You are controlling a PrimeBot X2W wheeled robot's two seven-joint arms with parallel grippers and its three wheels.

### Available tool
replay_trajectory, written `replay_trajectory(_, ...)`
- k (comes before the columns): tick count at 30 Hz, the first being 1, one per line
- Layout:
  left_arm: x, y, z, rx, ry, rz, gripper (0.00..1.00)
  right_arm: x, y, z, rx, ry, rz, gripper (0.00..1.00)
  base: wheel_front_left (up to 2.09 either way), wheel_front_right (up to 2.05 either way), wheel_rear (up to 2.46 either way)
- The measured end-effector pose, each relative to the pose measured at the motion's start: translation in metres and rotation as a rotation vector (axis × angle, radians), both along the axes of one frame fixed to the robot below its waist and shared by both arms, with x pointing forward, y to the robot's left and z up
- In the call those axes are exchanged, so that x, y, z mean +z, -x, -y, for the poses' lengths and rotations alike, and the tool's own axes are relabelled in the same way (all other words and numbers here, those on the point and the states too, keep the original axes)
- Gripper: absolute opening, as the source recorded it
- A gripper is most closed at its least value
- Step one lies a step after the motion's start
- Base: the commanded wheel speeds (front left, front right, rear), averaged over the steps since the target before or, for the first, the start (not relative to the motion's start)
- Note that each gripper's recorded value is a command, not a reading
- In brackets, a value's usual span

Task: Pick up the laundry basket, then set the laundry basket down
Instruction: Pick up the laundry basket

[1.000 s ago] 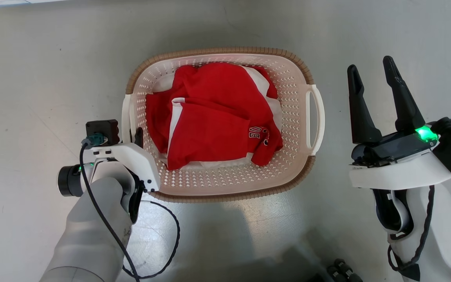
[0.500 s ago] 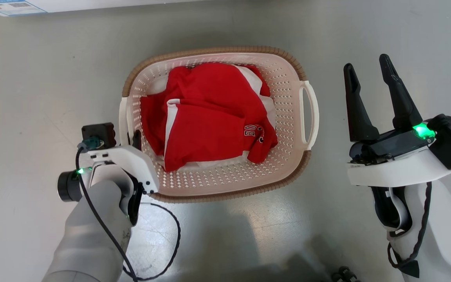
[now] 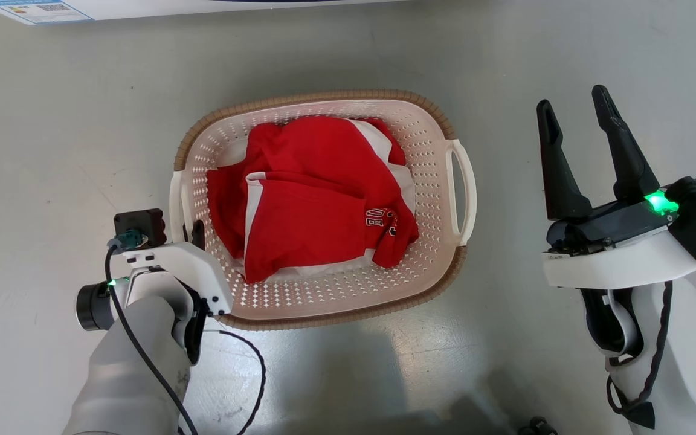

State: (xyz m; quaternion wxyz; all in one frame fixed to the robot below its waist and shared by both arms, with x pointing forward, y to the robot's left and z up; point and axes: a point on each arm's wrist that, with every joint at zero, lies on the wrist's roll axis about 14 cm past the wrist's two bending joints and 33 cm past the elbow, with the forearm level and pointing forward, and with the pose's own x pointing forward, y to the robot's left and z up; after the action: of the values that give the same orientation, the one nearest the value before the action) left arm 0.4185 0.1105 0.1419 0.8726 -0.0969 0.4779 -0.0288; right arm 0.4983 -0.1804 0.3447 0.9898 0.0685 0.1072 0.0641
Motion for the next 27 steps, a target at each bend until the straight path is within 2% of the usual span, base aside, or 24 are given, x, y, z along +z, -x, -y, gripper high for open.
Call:
replay_trajectory(4,-0.001,0.001,-0.003,-0.005,-0.009,-0.003,0.01,-0.001,0.0,0.0,0.003,0.001,-0.002,1.0,0.0,0.0,0.0)
replay_trajectory(6,-0.001,0.002,-0.003,-0.008,-0.011,-0.005,0.73,-0.001,0.0,-0.001,0.005,0.001,-0.002,1.0,0.0,0.0,0.0)
replay_trajectory(7,0.0,0.003,-0.005,-0.01,-0.015,-0.007,1.0,-0.001,-0.001,-0.001,0.007,0.001,-0.001,1.0,0.0,0.0,0.0)
replay_trajectory(16,0.016,-0.008,-0.008,0.006,-0.032,0.037,1.0,0.012,-0.001,-0.003,0.011,-0.001,0.023,1.0,0.0,0.0,0.0)
replay_trajectory(27,0.068,-0.039,-0.016,0.056,-0.018,0.227,1.0,0.043,0.002,-0.006,0.0,-0.023,0.073,1.0,0.0,0.0,0.0)
